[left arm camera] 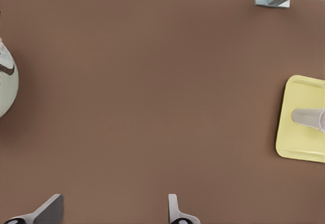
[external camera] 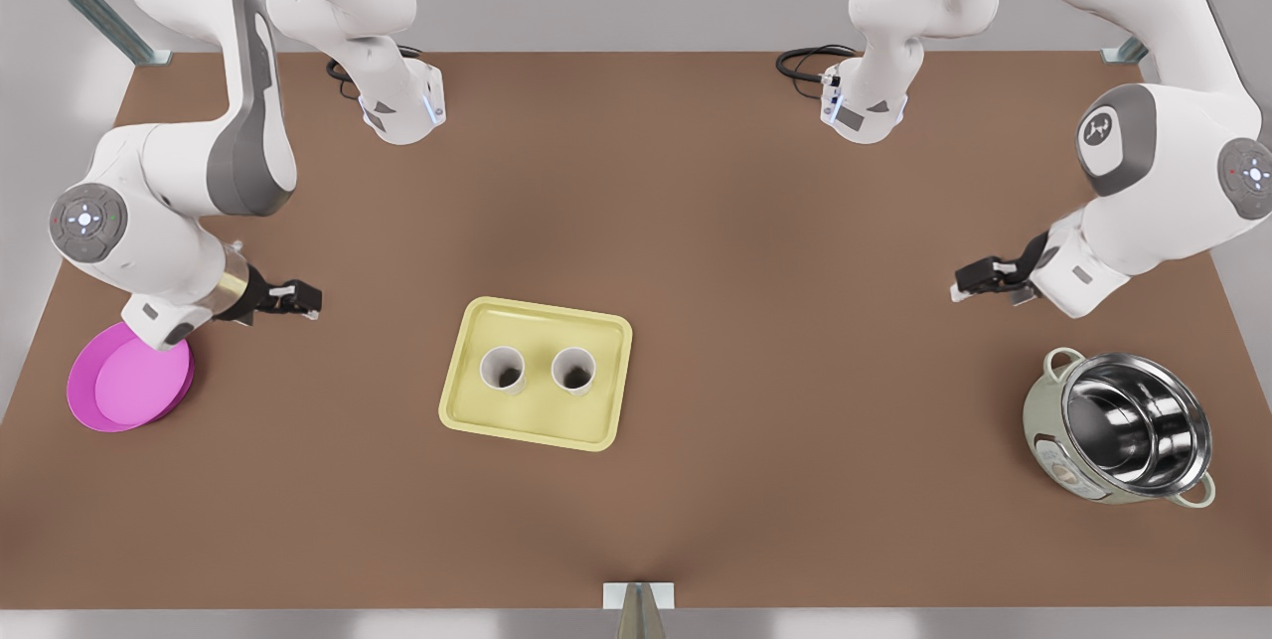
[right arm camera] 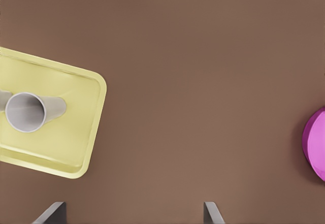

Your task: Use the left arm to pick up the white IKEA cup from the tray and place it on the middle-left position; use the right arm to pick up the white IKEA cup from the tray and place it on the middle-right position

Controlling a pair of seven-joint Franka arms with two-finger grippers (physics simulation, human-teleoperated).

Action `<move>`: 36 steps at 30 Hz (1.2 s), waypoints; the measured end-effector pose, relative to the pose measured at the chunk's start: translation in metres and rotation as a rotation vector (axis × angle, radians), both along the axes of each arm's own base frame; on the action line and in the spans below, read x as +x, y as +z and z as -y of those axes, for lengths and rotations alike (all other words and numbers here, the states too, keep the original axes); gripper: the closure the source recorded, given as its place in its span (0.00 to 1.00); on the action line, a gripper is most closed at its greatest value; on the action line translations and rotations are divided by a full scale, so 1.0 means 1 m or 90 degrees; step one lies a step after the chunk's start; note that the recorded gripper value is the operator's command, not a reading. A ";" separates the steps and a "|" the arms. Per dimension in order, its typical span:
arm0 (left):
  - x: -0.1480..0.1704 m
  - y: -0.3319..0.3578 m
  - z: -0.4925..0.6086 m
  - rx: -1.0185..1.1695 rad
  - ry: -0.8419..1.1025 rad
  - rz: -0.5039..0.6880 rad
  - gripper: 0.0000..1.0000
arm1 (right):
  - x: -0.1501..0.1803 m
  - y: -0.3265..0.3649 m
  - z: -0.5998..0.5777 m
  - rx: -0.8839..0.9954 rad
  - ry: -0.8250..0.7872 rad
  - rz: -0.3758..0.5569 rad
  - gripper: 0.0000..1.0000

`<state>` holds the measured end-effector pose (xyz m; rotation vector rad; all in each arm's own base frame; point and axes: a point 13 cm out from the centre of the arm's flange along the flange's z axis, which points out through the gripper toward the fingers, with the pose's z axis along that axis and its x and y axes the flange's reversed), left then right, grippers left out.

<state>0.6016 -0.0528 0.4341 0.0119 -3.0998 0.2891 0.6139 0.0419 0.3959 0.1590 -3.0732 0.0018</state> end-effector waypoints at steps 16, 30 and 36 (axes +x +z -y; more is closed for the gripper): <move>-0.010 -0.193 0.398 0.118 -0.187 0.064 0.00 | 0.030 -0.193 -0.169 0.049 0.090 -0.033 0.00; 0.067 -0.232 0.517 -0.014 -0.019 0.224 0.00 | 0.017 -0.289 -0.224 0.057 0.084 -0.028 0.11; 0.063 -0.253 0.530 -0.001 -0.004 0.250 0.00 | 0.012 -0.294 -0.227 0.063 0.080 -0.029 0.59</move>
